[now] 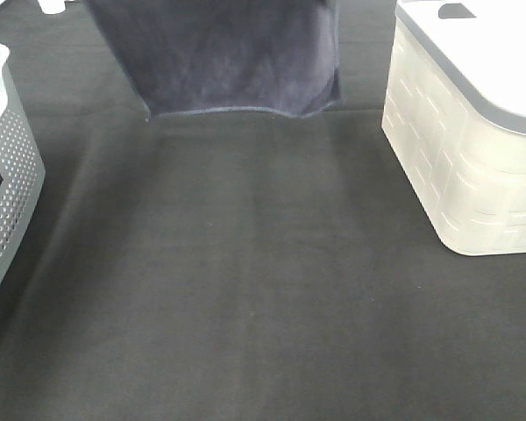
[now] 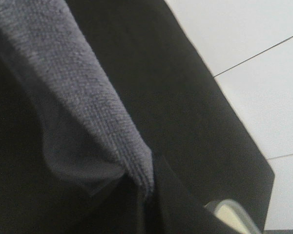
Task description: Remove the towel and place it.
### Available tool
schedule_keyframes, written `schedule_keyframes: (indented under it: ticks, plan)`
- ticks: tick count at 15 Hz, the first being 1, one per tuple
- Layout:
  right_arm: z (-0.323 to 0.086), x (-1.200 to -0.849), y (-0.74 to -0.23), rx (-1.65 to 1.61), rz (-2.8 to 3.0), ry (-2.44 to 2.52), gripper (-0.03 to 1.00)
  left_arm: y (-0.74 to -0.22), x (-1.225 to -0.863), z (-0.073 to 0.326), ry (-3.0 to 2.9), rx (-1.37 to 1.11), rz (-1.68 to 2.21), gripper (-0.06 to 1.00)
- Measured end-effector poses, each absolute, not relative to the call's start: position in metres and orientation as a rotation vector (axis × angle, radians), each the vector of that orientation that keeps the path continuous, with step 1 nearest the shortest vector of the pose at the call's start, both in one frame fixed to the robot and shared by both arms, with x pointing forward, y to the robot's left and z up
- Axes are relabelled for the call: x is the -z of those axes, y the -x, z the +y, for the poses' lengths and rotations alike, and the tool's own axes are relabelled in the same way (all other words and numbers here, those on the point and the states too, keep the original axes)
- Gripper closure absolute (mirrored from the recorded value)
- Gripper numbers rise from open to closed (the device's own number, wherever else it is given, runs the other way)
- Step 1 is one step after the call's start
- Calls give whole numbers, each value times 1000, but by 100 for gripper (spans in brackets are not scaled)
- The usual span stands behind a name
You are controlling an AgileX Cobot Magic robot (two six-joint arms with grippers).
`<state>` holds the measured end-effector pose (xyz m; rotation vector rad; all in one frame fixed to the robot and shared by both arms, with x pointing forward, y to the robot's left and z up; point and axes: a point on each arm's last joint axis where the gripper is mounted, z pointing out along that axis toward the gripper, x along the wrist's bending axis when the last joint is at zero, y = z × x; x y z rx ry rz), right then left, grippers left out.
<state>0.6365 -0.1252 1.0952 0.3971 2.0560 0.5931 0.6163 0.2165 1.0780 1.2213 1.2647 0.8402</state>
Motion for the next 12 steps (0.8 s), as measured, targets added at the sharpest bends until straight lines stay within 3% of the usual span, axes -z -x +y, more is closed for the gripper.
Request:
schedule_keyframes:
  ticks: [5, 12]
  plan:
    - [-148, -1009, -574, -541, 2271, -352, 95, -554, -990, 216, -1402, -749, 1369, 94]
    - [-151, -959, -535, -540, 2399, -303, 95, -529, -956, 212, -1595, -640, 1471, 94]
